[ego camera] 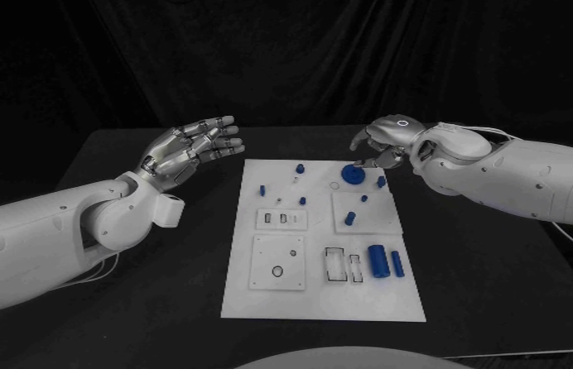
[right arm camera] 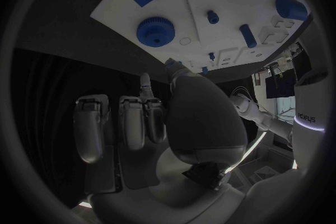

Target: Assemble the parts on the task board

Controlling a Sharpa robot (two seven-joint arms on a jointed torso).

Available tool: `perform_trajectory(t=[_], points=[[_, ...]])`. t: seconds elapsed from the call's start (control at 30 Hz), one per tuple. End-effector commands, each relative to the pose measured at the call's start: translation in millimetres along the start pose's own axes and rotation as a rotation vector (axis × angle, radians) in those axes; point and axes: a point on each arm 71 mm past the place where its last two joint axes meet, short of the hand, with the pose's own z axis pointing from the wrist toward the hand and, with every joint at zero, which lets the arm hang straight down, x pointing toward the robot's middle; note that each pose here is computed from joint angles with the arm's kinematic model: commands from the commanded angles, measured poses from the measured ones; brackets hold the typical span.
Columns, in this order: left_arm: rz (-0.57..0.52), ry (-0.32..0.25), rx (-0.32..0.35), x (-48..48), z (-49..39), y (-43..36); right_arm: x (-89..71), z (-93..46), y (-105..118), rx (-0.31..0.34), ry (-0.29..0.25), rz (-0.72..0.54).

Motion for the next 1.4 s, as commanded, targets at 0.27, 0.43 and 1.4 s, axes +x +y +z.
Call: perform_trajectory(t=[0.27,0.43,1.4], points=[[-0.011,0.009,0.014,0.5,-0.7,-1.2,13.7,-2.8,-7,0.069,0.089,0.003],[-0.012,0.009,0.014,-0.2,-1.4,-1.5,17.1,-1.6,-7,0.069,0.1,0.003],[-0.012,0.006,0.018,-0.9,-3.9,-2.8,29.1,6.2,-1,0.038,0.116,0.004]])
